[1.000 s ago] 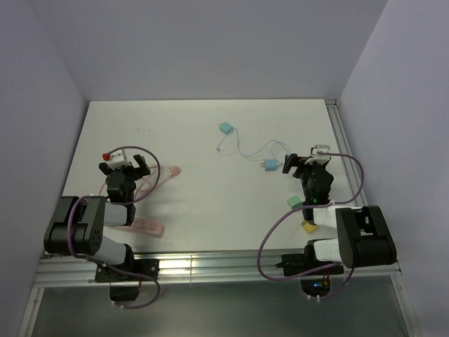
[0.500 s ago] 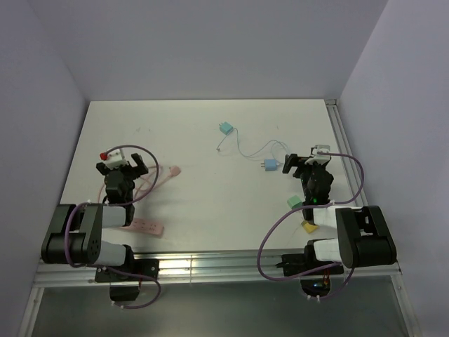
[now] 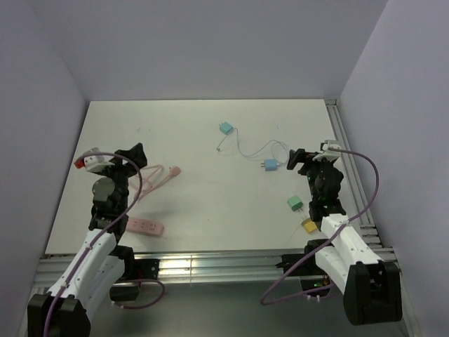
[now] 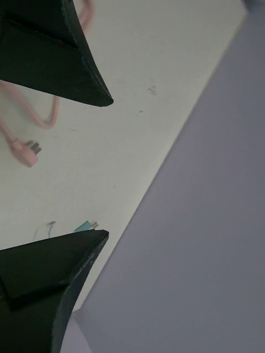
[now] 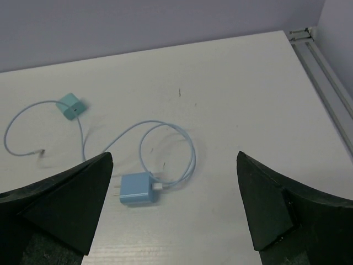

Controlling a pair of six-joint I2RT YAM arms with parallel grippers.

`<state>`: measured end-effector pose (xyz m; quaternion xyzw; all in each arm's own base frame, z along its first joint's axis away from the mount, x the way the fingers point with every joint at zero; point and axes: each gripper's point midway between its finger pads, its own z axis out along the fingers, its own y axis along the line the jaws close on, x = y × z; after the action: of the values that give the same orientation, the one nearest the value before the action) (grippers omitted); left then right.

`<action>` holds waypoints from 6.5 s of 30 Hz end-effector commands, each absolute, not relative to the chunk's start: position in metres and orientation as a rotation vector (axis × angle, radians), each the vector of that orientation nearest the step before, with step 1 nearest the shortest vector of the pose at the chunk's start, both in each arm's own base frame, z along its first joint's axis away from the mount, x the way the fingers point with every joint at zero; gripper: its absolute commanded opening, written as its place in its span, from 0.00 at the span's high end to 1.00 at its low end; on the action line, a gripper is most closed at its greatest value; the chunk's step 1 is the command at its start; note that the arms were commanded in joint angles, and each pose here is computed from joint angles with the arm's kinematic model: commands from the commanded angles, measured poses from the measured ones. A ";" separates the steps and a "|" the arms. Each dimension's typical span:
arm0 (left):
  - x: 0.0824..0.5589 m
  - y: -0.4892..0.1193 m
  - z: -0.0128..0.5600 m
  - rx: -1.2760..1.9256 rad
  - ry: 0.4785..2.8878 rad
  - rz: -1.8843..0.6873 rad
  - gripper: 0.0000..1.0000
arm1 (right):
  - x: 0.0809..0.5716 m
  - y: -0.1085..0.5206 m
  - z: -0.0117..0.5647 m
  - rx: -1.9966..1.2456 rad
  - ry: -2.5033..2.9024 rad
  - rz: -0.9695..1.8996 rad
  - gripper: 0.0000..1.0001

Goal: Insert the plug

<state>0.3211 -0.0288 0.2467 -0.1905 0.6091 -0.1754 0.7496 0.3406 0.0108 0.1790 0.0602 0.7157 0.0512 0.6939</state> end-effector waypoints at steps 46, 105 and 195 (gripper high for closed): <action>0.260 -0.136 0.219 -0.427 1.930 -0.981 0.07 | 0.230 0.040 0.065 0.675 2.649 0.025 0.12; 0.242 -0.231 0.261 -0.101 1.652 -0.855 0.29 | 0.260 0.331 0.259 0.484 2.178 1.499 0.89; 0.159 -0.222 0.290 0.190 1.859 -0.992 0.18 | 0.150 0.335 0.300 -1.094 1.740 1.436 1.00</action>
<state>0.1227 -0.2616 0.2761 0.1872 0.7413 -0.4875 0.4216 0.1232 0.3312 0.2862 -0.4464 0.6307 0.5857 0.2447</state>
